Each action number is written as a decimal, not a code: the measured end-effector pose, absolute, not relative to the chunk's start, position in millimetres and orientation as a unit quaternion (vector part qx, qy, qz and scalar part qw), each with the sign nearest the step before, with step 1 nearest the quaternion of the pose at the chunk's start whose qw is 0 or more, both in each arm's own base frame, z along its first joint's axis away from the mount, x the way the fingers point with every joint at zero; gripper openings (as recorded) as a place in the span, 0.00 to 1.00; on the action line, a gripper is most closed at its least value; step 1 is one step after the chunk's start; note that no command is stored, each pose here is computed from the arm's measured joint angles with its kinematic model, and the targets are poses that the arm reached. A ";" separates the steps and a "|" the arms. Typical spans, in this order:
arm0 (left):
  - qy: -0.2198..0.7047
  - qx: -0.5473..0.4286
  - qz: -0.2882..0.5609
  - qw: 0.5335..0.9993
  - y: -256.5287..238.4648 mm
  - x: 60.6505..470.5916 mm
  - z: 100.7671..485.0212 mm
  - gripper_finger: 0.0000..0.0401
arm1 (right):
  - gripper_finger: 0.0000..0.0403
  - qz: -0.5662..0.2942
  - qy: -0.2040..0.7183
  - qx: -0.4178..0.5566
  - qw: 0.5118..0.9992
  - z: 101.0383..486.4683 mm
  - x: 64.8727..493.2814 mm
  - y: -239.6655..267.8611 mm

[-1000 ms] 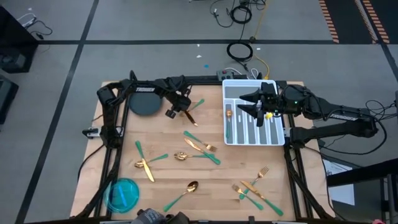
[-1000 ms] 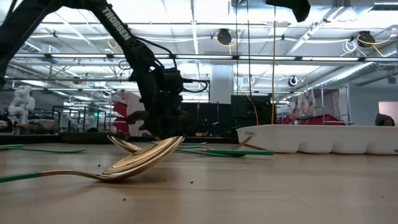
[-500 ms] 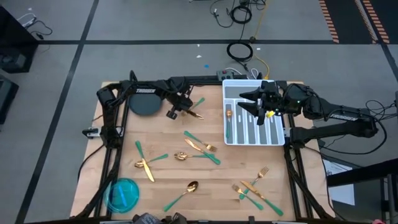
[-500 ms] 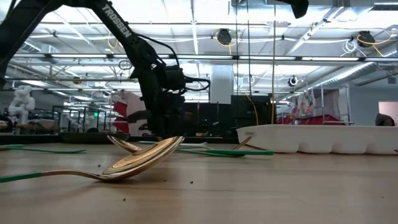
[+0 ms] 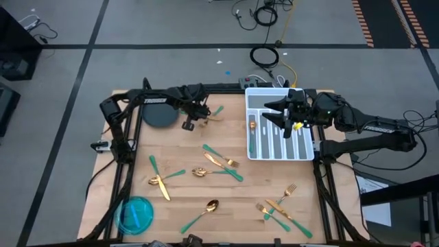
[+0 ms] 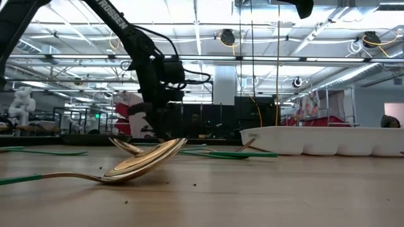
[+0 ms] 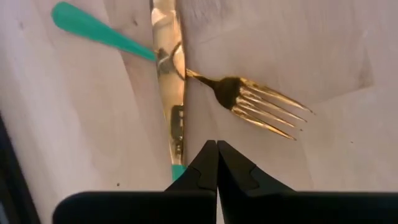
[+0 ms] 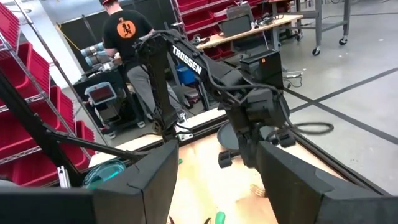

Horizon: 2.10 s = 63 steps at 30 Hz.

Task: Sort silverware
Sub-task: Put the green knife into the silverware tray

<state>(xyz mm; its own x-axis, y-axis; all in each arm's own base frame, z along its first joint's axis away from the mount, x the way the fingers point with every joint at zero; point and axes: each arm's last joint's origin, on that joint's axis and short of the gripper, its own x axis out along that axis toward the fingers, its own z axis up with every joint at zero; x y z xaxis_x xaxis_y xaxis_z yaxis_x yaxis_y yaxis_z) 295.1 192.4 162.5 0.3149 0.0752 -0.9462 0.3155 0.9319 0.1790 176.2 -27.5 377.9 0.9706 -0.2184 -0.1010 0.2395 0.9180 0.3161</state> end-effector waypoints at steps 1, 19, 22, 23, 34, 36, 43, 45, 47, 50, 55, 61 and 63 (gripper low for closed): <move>0.579 0.169 -0.075 0.794 192.2 294.9 163.7 0.00 | 0.53 -0.118 0.036 0.165 0.979 377.2 176.1 -27.5; 0.509 0.175 -0.004 0.843 204.7 310.2 178.6 0.16 | 0.53 -0.133 0.106 0.204 0.964 362.7 173.4 -27.1; 0.501 0.157 -0.029 0.850 202.6 312.3 184.3 0.18 | 0.53 -0.133 0.106 0.203 0.964 362.7 173.3 -27.4; 0.501 0.153 -0.032 0.851 200.8 314.2 186.6 0.18 | 0.53 -0.134 0.106 0.202 0.964 362.7 173.3 -27.6; 0.464 0.102 0.150 0.867 187.7 345.8 233.6 0.18 | 0.53 -0.141 0.104 0.205 0.963 362.7 173.0 -29.7; 0.442 0.093 0.137 0.881 182.4 347.3 241.5 0.16 | 0.53 -0.141 0.105 0.204 0.963 362.5 172.9 -29.6; 0.464 0.092 0.054 0.879 174.1 343.1 239.8 0.18 | 0.53 -0.137 0.110 0.201 0.964 361.8 172.8 -29.2; 0.479 0.084 0.035 0.873 172.6 340.4 241.5 0.21 | 0.53 -0.137 0.110 0.201 0.964 361.8 172.8 -29.2; 0.501 0.069 0.004 0.863 171.1 335.0 243.6 0.24 | 0.53 -0.137 0.110 0.201 0.964 361.9 172.8 -29.2; 0.525 0.066 -0.021 0.848 172.3 327.7 246.2 0.31 | 0.53 -0.137 0.110 0.199 0.964 361.9 172.8 -29.2; 0.539 0.046 -0.012 0.841 189.6 321.3 235.8 0.40 | 0.53 -0.136 0.110 0.194 0.965 362.0 172.9 -29.2; 0.528 -0.035 -0.043 0.847 218.5 315.7 206.1 0.43 | 0.53 -0.136 0.111 0.192 0.966 362.0 172.8 -29.2; 0.514 -0.060 -0.055 0.854 225.7 312.1 202.5 0.43 | 0.53 -0.136 0.110 0.194 0.965 362.0 172.8 -29.2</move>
